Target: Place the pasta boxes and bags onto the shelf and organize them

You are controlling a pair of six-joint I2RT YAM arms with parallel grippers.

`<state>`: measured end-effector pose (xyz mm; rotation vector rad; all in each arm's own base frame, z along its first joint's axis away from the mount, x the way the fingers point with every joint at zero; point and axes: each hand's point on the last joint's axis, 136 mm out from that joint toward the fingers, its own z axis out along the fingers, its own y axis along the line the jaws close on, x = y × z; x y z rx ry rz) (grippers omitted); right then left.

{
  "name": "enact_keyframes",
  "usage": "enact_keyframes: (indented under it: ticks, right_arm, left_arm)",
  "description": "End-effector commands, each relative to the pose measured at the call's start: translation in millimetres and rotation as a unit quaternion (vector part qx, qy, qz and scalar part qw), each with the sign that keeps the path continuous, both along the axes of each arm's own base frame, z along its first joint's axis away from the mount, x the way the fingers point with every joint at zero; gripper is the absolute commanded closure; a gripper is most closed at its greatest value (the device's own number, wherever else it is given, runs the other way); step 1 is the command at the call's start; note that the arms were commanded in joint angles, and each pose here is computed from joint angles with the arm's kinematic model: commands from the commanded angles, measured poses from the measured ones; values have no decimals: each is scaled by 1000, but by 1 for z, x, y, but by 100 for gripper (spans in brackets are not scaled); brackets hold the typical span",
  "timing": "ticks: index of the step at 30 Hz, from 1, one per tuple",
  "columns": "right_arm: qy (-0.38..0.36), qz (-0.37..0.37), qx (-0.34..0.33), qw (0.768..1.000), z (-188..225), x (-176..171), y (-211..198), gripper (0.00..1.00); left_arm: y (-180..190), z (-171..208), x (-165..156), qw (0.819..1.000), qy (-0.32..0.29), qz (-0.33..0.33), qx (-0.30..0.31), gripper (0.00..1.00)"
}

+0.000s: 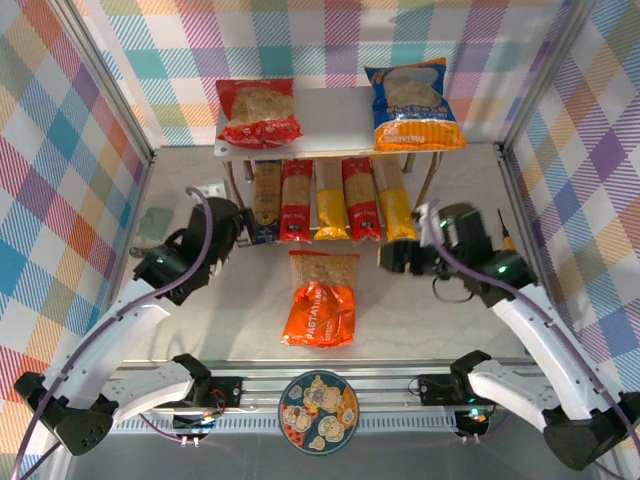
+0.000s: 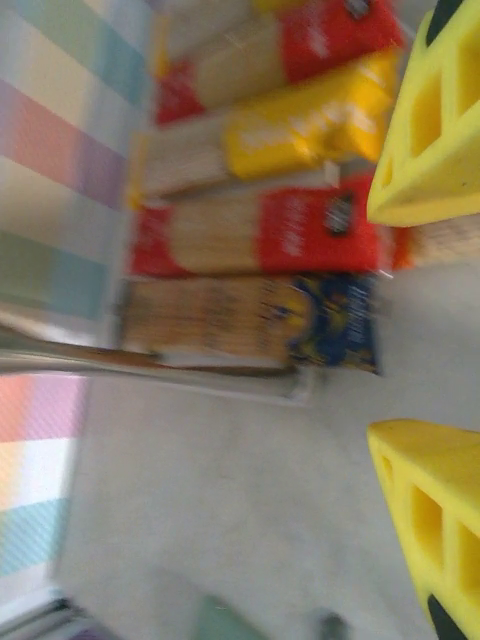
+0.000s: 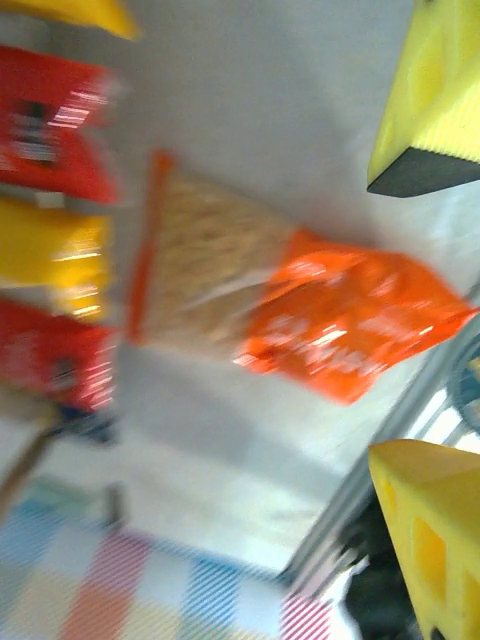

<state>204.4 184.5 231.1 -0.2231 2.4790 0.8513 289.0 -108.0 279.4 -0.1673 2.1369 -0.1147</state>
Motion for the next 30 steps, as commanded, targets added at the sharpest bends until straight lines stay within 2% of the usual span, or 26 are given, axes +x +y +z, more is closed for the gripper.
enact_keyframes:
  ticks: [1, 6, 8, 14, 17, 21, 25, 30]
  right_arm:
    - [33, -2, -40, 999, -43, -18, 12, 33]
    - [31, 34, -69, 997, -66, -27, 56, 30]
    - [29, 42, -83, 995, -71, -23, 73, 23]
    - [42, 58, -123, 990, -96, -9, 113, 18]
    - [65, 46, -143, 987, -114, -3, 122, 13]
    - [85, 27, -163, 983, -132, 3, 128, 11]
    - [100, 9, -187, 977, -148, 8, 130, 0]
    - [119, 19, -192, 974, -164, 5, 142, 0]
  left_arm:
    - [0, -60, -33, 995, 97, -5, 23, 48]
    - [-5, -125, -62, 983, 179, 1, 28, 50]
    - [-10, -151, -71, 978, 210, 2, 7, 49]
    - [-27, -217, -87, 960, 274, 0, -48, 41]
    - [-35, -229, -90, 955, 289, -6, -63, 41]
    - [-36, -226, -87, 957, 283, -9, -59, 38]
    - [-32, -218, -84, 961, 271, -8, -51, 35]
    - [-28, -217, -85, 963, 266, -5, -48, 33]
